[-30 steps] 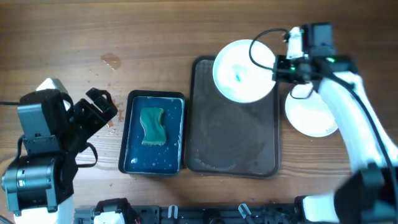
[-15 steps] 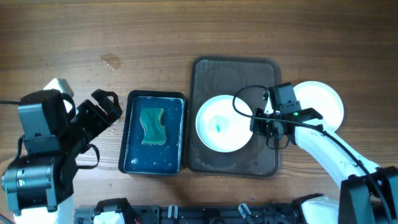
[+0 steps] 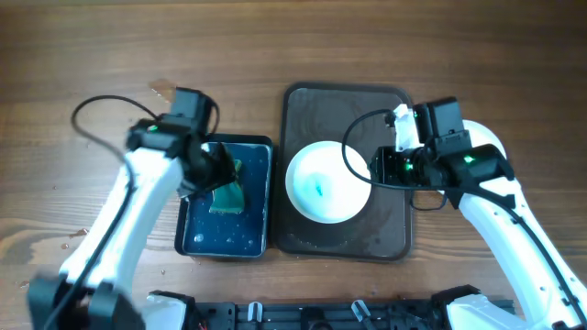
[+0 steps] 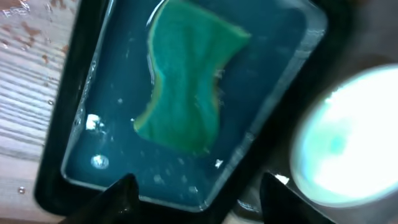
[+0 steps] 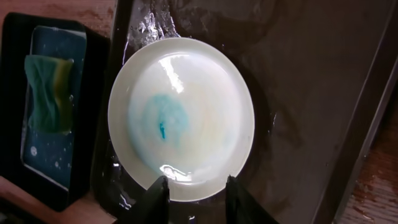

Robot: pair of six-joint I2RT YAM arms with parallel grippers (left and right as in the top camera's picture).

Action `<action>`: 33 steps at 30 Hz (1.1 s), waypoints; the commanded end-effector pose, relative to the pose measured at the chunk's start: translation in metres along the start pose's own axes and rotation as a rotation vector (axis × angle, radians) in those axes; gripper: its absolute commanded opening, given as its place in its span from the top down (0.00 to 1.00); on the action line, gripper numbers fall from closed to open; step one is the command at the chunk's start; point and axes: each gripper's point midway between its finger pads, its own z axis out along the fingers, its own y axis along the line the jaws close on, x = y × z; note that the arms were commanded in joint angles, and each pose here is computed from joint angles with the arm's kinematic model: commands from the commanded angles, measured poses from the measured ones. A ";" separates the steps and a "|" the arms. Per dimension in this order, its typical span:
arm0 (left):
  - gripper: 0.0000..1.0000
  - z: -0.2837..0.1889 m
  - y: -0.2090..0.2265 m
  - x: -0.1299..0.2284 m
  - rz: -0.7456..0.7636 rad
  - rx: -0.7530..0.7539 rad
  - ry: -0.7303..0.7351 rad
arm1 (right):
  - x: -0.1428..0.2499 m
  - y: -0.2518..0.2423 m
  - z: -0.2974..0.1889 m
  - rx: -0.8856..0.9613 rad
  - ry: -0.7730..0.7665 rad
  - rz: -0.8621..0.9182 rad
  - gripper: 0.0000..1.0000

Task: Clean dirty plates on tray and stack at the side
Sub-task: 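Grasp the green sponge in the water tray with the left gripper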

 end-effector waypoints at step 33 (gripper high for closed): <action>0.59 0.035 -0.008 -0.037 0.019 -0.086 -0.052 | -0.001 0.003 -0.004 -0.016 0.002 0.005 0.66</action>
